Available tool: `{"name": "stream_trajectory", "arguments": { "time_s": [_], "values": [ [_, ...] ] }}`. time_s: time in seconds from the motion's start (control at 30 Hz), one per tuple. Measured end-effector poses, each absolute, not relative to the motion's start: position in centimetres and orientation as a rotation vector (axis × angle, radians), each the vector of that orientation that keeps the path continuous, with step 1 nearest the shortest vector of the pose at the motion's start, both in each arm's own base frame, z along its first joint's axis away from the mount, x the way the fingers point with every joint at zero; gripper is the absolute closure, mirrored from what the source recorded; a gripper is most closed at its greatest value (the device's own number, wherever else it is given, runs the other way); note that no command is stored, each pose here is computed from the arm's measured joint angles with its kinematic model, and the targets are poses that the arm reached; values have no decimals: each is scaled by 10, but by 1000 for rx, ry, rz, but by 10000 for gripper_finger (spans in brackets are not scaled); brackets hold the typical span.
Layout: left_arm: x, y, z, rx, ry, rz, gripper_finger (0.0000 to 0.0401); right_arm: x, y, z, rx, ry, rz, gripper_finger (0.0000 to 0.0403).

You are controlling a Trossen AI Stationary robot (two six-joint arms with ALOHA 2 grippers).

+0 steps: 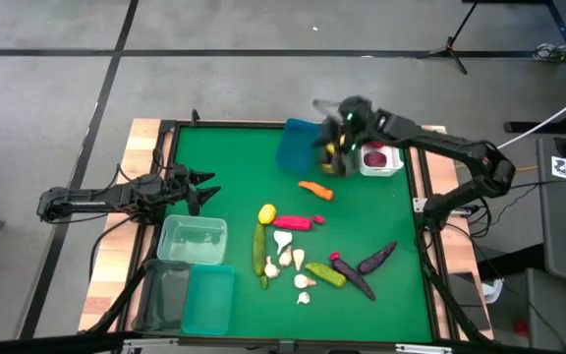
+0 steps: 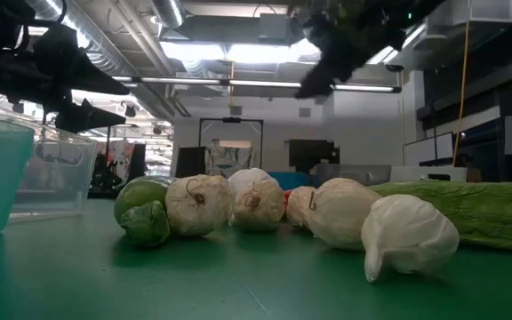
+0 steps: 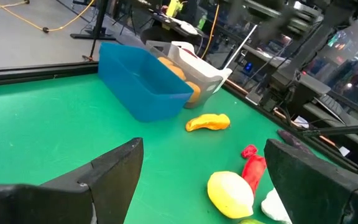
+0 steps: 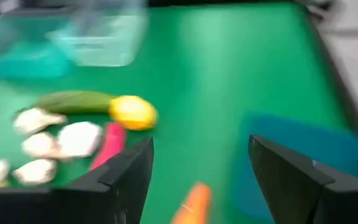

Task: Sort produce into baskets
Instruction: Put the yellow lemon into the black bin

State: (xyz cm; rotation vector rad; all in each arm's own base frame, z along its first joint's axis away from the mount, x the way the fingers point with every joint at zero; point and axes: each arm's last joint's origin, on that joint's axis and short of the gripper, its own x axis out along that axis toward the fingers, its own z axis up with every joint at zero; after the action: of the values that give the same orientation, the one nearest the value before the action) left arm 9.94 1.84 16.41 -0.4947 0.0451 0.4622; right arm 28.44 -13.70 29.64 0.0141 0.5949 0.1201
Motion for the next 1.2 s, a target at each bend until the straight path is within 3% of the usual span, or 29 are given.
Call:
{"name": "stream_trajectory", "arguments": {
  "time_s": [0.27, 0.47, 0.77, 1.2],
  "values": [
    [99, 18, 164, -498, 45, 462, 72, 334, -60, 285, -202, 530, 296, 143],
    [99, 18, 164, -498, 45, 462, 72, 371, -33, 257, -251, 449, 382, 143],
    [100, 18, 164, -495, 47, 462, 72, 408, -31, 203, -280, 393, 410, 143],
    [101, 19, 161, -498, 78, 471, 72, 440, -39, 162, -226, 490, 480, 143]
  ]
}}
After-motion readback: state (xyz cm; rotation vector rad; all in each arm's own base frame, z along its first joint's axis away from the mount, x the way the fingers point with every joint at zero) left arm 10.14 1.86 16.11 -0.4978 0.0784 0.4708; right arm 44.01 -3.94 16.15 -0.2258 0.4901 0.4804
